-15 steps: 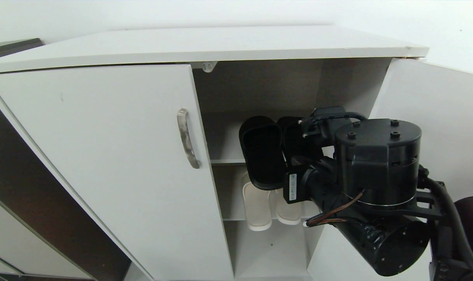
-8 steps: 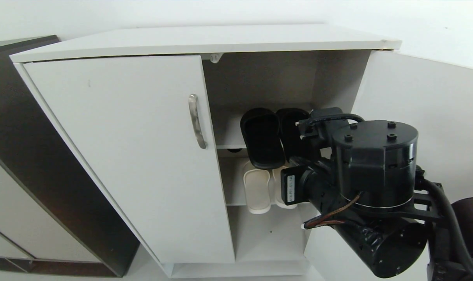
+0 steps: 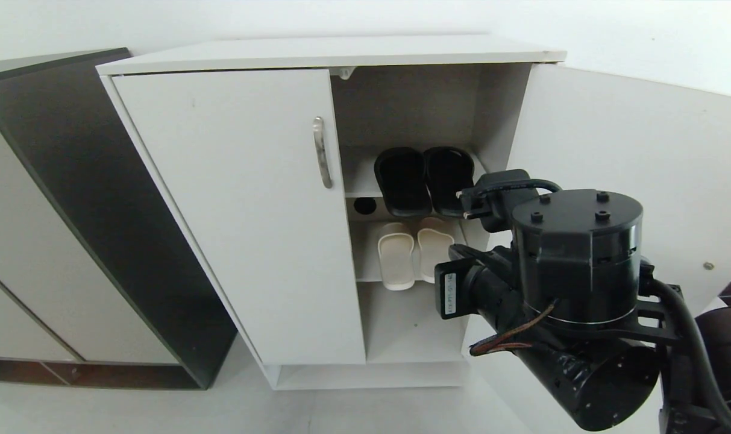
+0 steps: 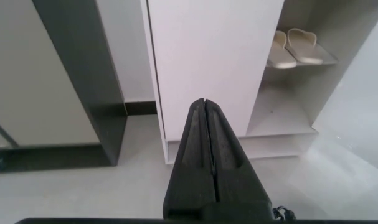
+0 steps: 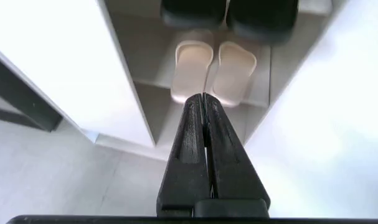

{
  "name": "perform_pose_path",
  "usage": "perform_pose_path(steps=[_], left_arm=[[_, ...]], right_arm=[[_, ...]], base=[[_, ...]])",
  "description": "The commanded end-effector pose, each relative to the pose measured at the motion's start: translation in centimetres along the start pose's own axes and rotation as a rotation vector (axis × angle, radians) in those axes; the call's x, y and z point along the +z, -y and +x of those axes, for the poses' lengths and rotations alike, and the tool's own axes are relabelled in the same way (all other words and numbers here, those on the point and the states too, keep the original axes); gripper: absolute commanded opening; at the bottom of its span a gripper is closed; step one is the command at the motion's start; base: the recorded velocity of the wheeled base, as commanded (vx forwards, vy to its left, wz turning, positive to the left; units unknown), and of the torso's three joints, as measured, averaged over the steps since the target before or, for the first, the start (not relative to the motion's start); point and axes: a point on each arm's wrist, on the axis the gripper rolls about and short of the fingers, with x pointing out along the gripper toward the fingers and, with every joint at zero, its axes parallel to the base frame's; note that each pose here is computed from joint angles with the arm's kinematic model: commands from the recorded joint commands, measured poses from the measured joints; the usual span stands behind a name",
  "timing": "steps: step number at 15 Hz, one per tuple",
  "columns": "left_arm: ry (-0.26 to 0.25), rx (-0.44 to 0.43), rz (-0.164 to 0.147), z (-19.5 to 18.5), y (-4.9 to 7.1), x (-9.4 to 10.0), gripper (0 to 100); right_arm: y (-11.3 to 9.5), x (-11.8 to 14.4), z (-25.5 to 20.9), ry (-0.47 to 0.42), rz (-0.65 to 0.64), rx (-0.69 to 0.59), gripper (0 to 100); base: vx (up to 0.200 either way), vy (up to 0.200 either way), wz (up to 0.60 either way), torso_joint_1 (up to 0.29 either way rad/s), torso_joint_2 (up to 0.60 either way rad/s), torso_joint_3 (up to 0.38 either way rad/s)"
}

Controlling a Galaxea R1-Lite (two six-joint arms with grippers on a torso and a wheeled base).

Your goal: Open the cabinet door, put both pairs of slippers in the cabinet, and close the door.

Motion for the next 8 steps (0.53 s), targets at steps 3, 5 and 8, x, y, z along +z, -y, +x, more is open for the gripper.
perform_pose_path(steps=[3,5,8], left_arm=[[-0.001,0.000,0.000,0.01,0.00,0.00,0],[-0.001,0.001,0.000,0.01,0.00,0.00,0],[0.001,0.000,0.002,0.01,0.00,0.02,0]], right_arm=[[-0.07,-0.18,0.05,-0.004,-0.003,0.001,0],[0.01,-0.58,0.04,-0.015,-0.017,0.000,0],[0.06,-0.65,0.07,-0.016,-0.017,-0.001,0]], base=[[-0.200,0.000,0.00,0.009,0.00,0.001],[-0.200,0.000,0.00,0.002,0.00,0.000],[0.000,0.000,0.00,0.000,0.00,0.000]])
